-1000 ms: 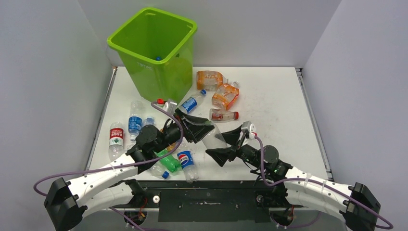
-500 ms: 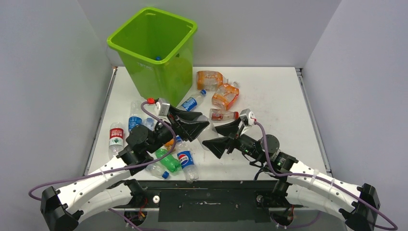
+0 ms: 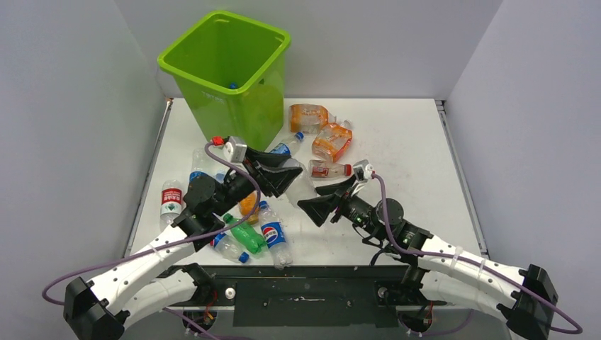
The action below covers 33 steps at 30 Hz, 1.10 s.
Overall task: Put the plastic bottles in the bin
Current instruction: Place the plastic bottle in the trash bin.
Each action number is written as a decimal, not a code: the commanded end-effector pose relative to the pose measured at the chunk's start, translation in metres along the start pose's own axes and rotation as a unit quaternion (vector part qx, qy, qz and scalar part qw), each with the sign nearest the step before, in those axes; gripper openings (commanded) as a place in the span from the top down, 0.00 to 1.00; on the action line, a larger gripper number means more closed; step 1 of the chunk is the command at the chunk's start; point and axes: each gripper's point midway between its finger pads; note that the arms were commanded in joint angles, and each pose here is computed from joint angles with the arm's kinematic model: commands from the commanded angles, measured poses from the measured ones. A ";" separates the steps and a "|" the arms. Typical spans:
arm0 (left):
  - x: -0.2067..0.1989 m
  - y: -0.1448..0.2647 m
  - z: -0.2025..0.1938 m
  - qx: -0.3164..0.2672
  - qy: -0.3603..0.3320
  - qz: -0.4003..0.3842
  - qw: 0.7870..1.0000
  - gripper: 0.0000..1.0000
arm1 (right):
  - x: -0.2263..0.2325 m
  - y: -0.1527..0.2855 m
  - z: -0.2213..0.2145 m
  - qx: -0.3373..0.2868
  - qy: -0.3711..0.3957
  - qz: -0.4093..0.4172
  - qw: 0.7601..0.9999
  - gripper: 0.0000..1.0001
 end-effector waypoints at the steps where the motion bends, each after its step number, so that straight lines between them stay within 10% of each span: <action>1: 0.019 -0.007 0.075 -0.114 -0.037 0.011 0.993 1.00 | -0.026 0.001 0.001 -0.047 -0.033 -0.039 0.998 0.10; 15: 0.074 -0.042 0.110 -0.127 -0.157 0.070 0.977 1.00 | -0.119 0.051 -0.004 -0.114 0.004 -0.204 0.972 0.10; 33: 0.231 0.029 0.220 -0.128 -0.115 0.468 0.867 1.00 | -0.132 0.083 0.013 -0.089 0.047 -0.298 0.949 0.10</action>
Point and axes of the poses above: each gripper's point midway between its finger pads, its own y axis back along the fingers, its own x axis along the line the jaws close on, z = x × y, and after that the axes turned 15 degrees about -y, right-handed
